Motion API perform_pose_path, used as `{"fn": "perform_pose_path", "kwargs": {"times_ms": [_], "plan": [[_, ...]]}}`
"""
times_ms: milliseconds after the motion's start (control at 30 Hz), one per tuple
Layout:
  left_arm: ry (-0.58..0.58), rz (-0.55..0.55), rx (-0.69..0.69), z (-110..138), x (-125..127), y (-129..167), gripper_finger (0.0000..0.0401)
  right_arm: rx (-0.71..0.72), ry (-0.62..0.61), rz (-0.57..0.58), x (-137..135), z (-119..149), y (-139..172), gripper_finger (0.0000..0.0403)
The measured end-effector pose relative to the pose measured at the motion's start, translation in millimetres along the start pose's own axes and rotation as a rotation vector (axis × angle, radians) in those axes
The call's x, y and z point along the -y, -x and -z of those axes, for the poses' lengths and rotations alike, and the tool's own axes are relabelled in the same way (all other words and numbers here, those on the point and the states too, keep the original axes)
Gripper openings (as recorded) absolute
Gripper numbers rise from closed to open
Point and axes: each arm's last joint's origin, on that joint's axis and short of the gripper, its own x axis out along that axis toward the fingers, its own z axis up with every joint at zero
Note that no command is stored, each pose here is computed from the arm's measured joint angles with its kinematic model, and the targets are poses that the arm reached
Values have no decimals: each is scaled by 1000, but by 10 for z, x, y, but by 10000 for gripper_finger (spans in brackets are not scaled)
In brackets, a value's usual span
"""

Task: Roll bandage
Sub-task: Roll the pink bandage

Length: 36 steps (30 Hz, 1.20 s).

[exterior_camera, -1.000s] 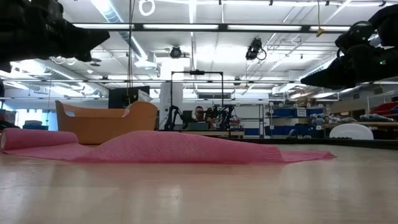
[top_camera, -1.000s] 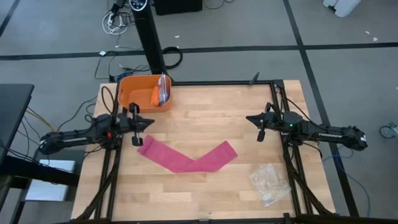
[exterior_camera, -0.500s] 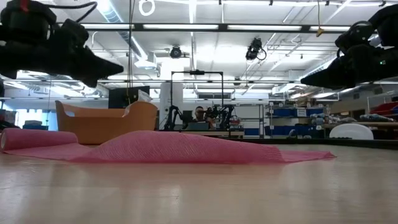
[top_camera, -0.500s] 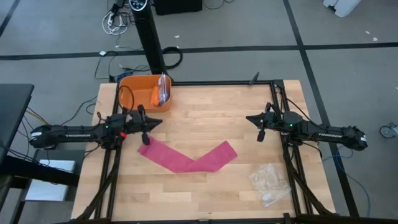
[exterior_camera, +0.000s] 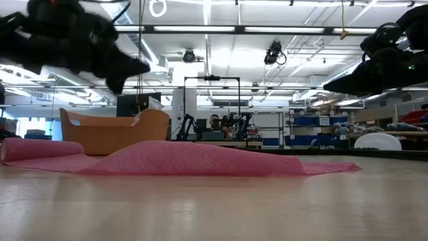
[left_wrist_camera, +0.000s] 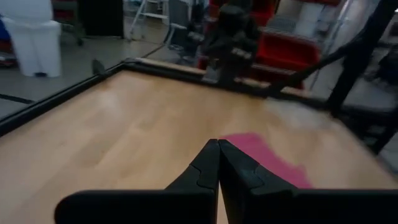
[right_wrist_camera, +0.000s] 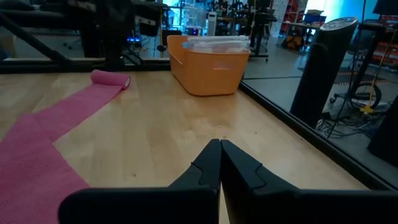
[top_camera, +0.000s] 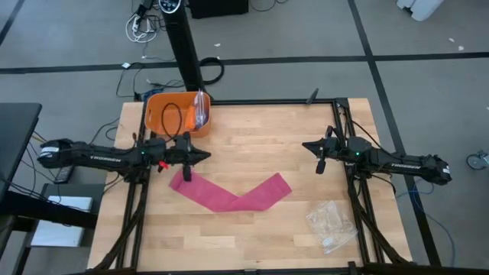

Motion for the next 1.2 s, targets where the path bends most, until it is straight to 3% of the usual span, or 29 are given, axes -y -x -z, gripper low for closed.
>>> {"fn": "perform_pose_path", "kwargs": {"times_ms": [167,367,533,867,1033,1200], "plan": [[-29,91,-75,-213,181,-362,15,1,0,0,0,-1,0,8],[25,71,-259,-183,229,-813,20,5,-1,1,1,-5,0,7],[45,112,-317,-133,306,-1154,53,4,0,1,1,-4,0,8],[69,94,-423,180,365,-1871,161,5,-1,1,1,-5,0,7],[73,128,-446,311,385,-2269,167,5,-1,1,1,-4,0,8],[44,91,-537,481,344,-2551,163,5,0,1,1,-4,0,6]]}}
